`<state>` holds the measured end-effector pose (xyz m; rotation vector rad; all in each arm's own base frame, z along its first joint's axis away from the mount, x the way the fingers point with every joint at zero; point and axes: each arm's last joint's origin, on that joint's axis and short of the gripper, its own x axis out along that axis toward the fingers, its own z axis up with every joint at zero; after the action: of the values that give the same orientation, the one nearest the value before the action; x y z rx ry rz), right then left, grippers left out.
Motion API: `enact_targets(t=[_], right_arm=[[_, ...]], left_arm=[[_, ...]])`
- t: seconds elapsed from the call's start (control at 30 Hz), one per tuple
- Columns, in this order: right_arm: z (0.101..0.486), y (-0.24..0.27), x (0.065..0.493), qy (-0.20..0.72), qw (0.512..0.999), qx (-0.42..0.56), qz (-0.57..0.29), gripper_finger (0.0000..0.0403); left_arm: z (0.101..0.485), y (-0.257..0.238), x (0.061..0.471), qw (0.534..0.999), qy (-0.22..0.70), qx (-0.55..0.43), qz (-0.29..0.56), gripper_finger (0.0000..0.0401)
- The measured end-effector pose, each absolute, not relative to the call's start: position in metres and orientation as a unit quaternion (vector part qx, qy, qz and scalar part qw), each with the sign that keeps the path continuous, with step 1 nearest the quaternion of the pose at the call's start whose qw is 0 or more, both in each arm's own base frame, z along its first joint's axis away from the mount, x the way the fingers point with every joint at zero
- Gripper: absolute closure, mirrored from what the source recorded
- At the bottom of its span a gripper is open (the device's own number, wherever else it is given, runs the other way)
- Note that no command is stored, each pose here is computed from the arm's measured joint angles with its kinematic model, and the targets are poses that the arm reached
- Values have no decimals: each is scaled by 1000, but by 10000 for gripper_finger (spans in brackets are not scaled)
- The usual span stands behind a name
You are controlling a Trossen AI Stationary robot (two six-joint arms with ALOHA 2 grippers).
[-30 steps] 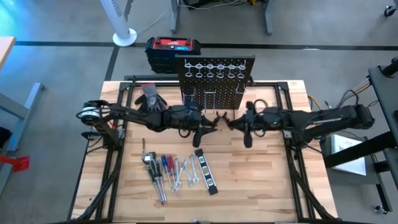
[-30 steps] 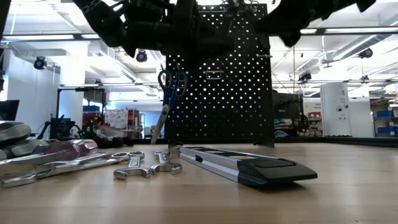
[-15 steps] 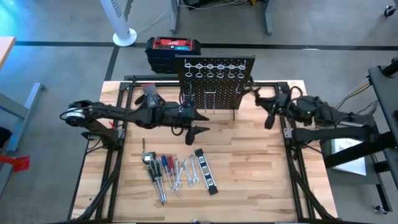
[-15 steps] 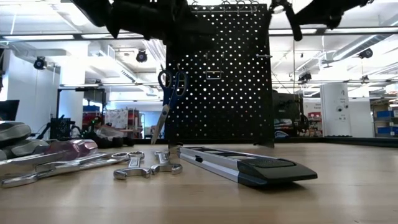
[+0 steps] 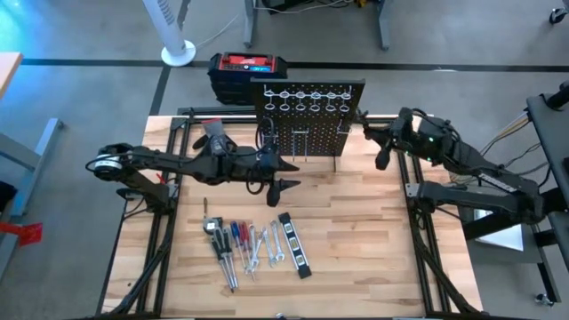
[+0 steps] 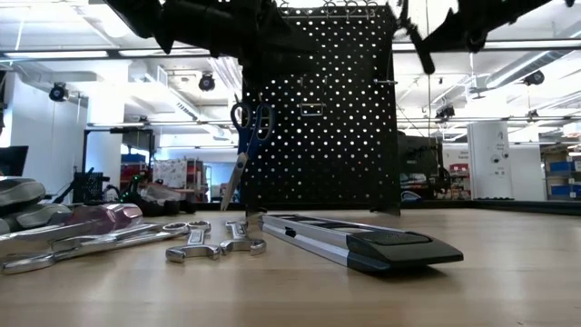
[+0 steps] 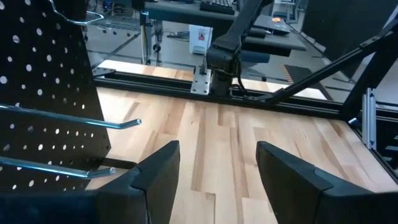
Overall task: Hang tools onto peg board
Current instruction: Hang the black stripping pliers on the peg board, then hang the black spirit level on the peg board
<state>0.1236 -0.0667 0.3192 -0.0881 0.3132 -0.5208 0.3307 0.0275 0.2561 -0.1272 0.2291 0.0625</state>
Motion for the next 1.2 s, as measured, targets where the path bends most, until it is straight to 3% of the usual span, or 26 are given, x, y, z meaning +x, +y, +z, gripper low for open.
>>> enact_targets(t=[0.4,0.67,1.0,1.2], right_arm=[[293,-87,136,243,938,14,-246,393],[284,-86,134,253,935,35,-245,387],[288,-83,130,225,940,39,-254,219],[295,-79,122,197,944,34,-262,173]], left_arm=[[253,27,330,989,133,-58,31,211],[252,27,330,989,135,-49,30,226],[252,24,330,989,138,-51,22,233],[258,21,327,990,131,-51,17,234]])
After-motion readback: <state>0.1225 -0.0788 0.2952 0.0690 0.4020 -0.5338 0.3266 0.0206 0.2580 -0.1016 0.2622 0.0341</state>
